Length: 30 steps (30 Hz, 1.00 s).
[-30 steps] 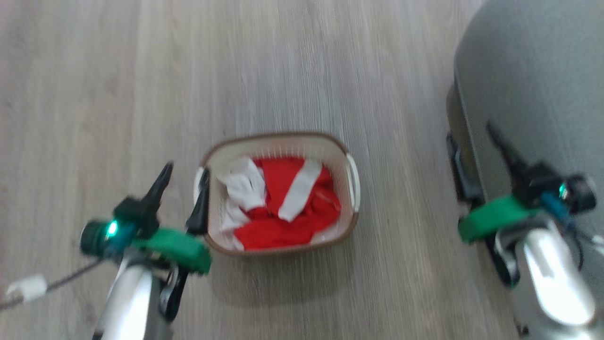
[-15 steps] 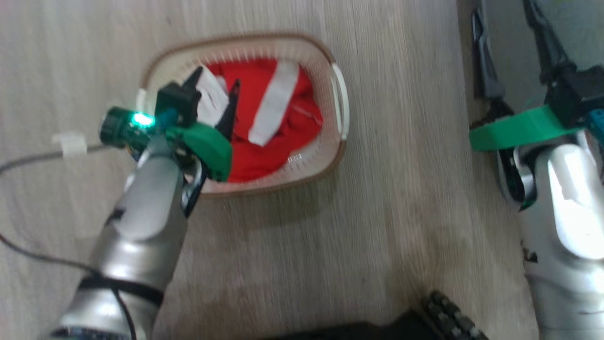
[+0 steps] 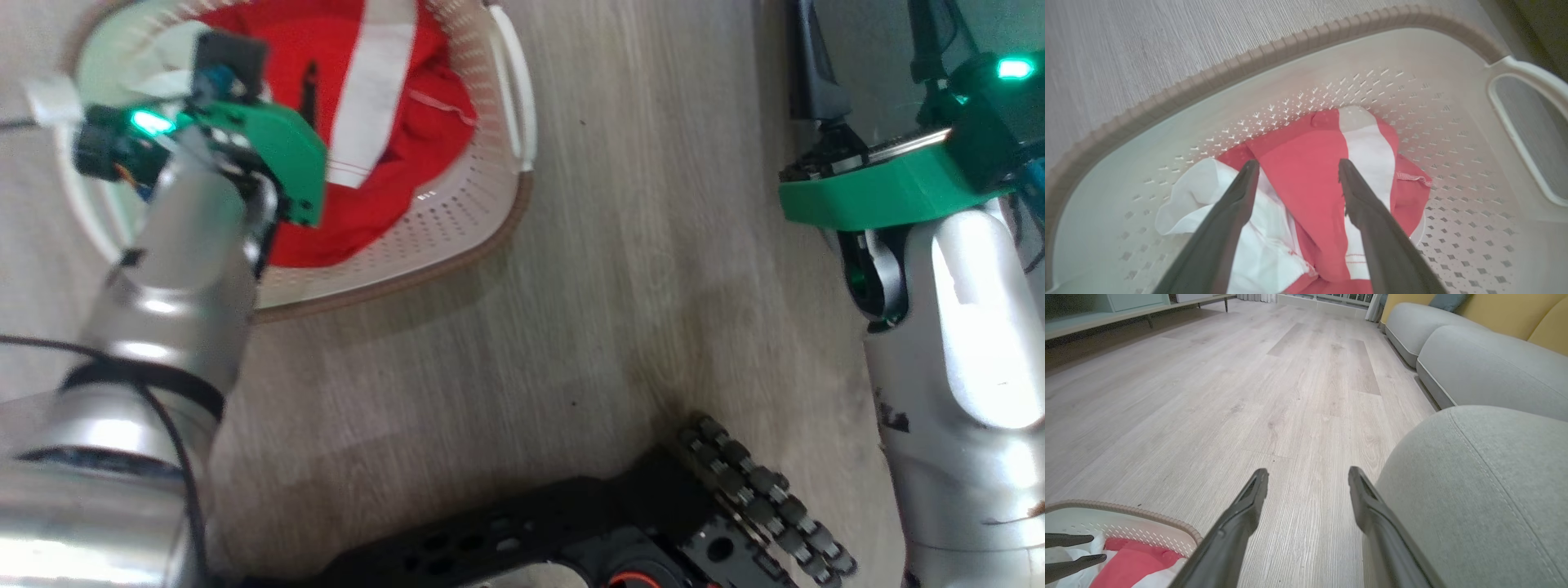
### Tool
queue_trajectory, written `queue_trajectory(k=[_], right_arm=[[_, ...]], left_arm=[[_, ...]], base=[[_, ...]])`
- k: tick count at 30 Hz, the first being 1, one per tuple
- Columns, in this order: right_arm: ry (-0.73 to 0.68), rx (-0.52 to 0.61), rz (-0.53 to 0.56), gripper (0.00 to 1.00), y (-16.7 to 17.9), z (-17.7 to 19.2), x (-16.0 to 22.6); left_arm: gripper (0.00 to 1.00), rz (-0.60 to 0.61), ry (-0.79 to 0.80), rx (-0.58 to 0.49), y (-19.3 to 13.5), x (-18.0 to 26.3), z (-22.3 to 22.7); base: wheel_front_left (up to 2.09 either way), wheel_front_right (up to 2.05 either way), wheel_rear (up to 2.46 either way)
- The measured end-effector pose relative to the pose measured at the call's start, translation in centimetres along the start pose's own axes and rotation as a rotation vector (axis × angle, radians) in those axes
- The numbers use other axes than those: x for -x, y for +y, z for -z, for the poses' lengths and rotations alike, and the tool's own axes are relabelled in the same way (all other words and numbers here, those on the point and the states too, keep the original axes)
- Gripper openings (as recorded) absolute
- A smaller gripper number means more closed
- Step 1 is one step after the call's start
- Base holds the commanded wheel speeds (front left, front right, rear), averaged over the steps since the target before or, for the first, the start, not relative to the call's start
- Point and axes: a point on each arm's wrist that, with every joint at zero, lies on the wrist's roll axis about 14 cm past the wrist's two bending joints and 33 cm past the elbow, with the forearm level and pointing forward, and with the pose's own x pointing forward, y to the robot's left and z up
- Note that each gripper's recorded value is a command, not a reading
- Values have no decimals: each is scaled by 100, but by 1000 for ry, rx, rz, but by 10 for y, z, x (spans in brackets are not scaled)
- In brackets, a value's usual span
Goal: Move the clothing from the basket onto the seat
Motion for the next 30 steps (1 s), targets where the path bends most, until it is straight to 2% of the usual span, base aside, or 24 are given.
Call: queue_trajectory(k=[14,22,30], right_arm=[[59,-22,36,100,-14,24,11],[131,-49,81,100,-21,50,31],[144,-64,98,100,-23,56,35]], left_arm=[[100,-31,200,-33,11,-34,62],[100,-16,240,-61,11,-41,76],[100,-3,254,-67,7,-40,83]], base=[[0,0,0],[0,0,0],[0,0,0]])
